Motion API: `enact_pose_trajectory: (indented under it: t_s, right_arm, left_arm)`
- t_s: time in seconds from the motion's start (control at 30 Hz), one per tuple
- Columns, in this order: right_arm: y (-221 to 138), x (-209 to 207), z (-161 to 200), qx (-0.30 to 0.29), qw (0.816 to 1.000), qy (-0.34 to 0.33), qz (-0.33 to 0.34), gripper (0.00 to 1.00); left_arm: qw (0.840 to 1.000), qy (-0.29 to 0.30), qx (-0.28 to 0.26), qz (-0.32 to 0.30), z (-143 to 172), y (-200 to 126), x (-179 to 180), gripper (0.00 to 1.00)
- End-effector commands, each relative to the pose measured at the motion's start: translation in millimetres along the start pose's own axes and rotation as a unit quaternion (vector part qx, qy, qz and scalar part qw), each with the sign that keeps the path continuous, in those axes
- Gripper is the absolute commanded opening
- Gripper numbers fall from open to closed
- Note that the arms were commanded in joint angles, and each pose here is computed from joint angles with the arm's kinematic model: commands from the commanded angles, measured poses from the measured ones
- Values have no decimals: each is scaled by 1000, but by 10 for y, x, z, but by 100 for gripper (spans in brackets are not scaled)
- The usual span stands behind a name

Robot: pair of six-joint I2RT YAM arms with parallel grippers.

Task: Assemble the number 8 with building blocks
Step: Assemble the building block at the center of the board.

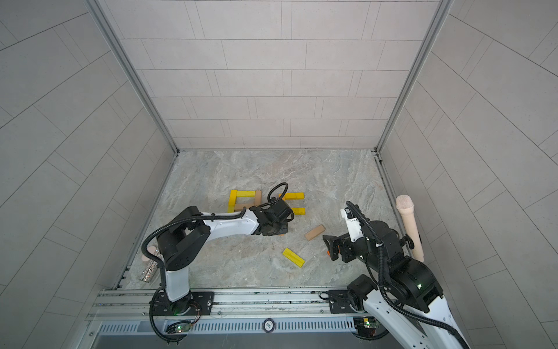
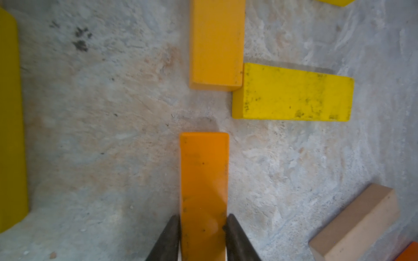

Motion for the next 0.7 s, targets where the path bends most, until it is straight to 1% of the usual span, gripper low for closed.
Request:
enact_pose_trajectory:
  t_s: [0.0, 0.67]
  right_arm:
    - [-11, -18, 30, 2, 1000, 1, 6, 100]
    - [3, -14, 35, 5, 1000, 1, 5, 100]
  left_arm:
    - [1000, -6, 6, -22, 13, 80, 127, 34]
    - [1000, 5, 5, -25, -115, 104, 77, 34]
Point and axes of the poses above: each gripper's point midway between its finger pads, its own y axis out along the fingers, its own x axis along the line the jaws close on, z = x × y, the point moved 3 cm from there along -y, back along the fingers, and after that the axes turned 13 degrees about -y, right-handed, at the moved point
